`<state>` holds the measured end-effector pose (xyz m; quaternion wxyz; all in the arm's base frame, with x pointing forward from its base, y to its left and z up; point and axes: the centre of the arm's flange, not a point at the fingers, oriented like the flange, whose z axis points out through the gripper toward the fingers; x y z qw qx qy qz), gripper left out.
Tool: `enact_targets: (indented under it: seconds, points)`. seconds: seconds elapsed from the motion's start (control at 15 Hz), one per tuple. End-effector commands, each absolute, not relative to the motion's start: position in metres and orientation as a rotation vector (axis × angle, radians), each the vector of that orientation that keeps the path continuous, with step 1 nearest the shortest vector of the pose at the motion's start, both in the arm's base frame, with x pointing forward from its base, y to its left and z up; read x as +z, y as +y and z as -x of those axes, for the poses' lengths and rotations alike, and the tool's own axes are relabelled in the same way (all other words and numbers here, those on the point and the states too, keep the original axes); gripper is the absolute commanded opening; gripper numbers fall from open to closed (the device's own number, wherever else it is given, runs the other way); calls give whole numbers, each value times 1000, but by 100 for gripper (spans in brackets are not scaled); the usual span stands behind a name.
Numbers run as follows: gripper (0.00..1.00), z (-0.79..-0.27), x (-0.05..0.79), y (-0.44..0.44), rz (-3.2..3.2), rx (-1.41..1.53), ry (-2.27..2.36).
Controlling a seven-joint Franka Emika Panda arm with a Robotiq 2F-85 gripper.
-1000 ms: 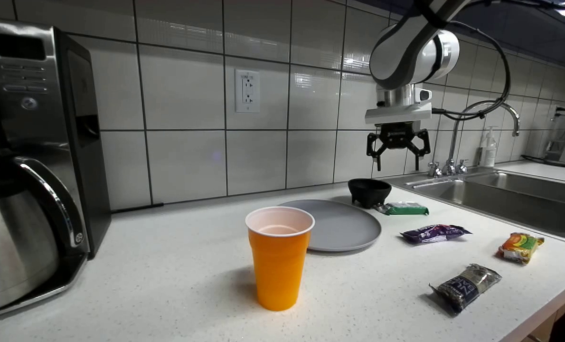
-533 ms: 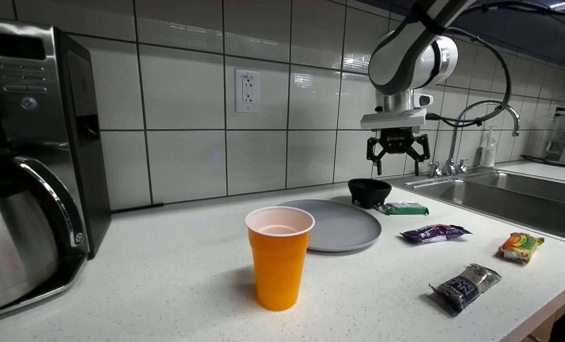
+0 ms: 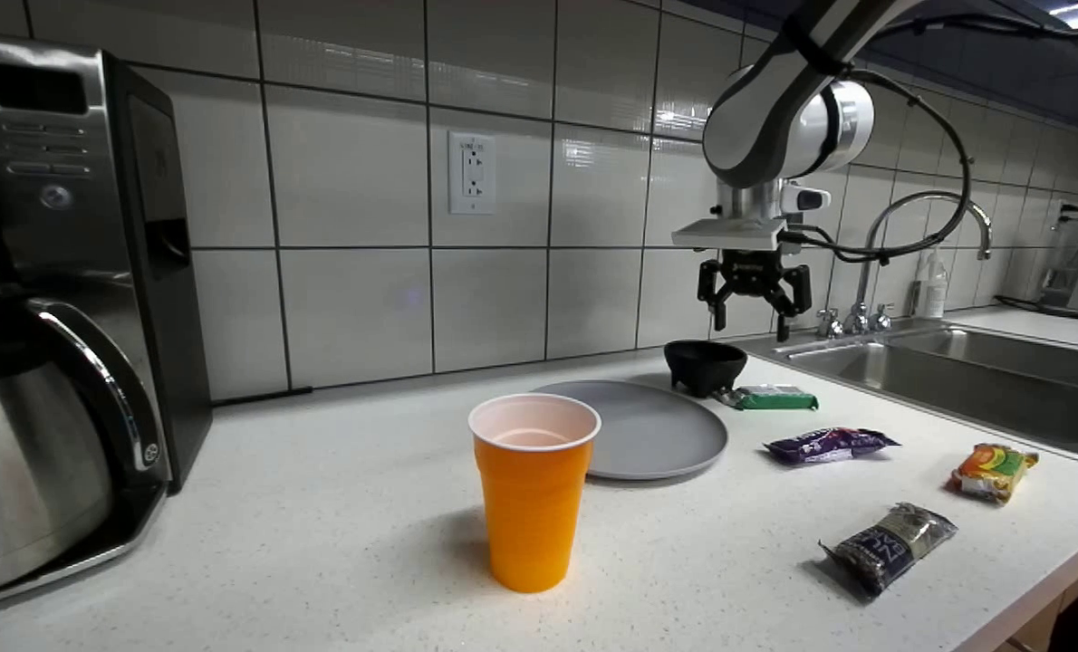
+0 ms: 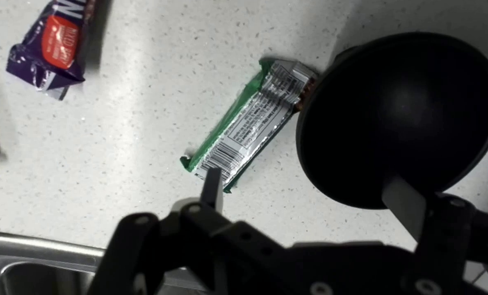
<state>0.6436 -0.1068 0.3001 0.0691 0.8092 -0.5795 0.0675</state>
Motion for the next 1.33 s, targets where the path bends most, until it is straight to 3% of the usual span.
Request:
enact_targets:
  seconds: [0.0, 1.27]
  points:
    - [100, -637, 305, -122, -2308, 258, -1985]
    - [100, -625, 255, -169, -1732, 90, -2580]
